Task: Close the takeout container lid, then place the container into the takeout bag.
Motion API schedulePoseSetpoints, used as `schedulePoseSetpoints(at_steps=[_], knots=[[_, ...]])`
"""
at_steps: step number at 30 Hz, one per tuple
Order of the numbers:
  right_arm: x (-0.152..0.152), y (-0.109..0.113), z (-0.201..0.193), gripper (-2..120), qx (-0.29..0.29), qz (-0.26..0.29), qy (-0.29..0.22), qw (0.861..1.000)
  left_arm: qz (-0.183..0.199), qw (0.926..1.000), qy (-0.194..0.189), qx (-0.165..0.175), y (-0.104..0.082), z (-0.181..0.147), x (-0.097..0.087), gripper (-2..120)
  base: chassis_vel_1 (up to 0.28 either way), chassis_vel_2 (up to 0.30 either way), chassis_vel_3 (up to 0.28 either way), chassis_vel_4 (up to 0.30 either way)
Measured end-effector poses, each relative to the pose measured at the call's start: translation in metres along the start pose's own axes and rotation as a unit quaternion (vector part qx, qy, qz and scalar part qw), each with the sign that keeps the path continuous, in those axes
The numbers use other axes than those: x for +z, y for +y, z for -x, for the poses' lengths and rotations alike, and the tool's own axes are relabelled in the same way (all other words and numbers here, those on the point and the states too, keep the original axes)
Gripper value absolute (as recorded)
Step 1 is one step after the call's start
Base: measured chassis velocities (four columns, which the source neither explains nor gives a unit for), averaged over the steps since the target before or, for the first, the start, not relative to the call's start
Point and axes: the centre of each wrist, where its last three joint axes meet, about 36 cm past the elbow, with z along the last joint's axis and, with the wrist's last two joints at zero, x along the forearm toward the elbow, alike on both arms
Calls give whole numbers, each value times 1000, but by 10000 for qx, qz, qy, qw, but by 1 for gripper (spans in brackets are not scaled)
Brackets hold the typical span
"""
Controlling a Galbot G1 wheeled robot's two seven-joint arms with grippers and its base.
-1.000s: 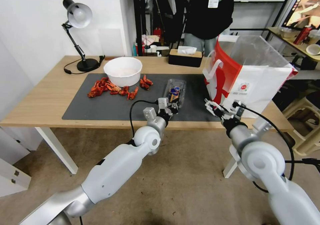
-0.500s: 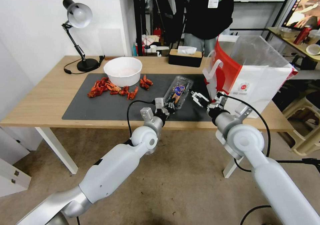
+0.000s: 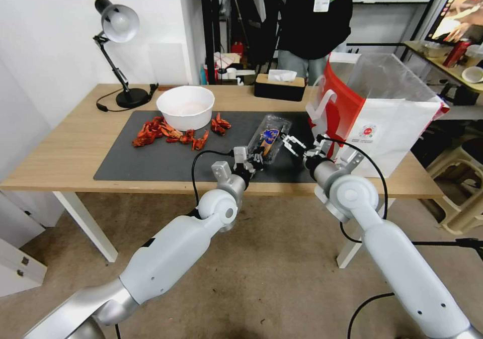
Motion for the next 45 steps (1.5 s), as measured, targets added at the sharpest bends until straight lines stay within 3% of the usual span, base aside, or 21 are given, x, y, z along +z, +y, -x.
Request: schedulePoseSetpoints(at_steps=[9,18,20,22,34,37,45], knots=[[5,9,24,99,-8,-3,148,9999,17,10000,4,0,0,1,1,0,0,0,0,0],[13,11,37,69,57,-52,250,9997,28,10000,12,2,1,1,2,0,0,0,0,0],[15,10,39,58,79,-74,310,9995,33,10000,17,0,1,1,2,0,0,0,0,0],[16,9,40,55,100,-87,328,9994,35,10000,18,1,1,1,2,0,0,0,0,0],[24,5,42,6,205,-144,396,9989,52,10000,14,8,3,0,2,0,0,0,0,0],[24,4,42,0,212,-157,387,9989,59,10000,2,13,3,0,1,0,0,0,0,0],[25,1,42,0,246,-216,357,9988,135,9998,-156,-1,8,-1,-5,1,0,0,0,0]])
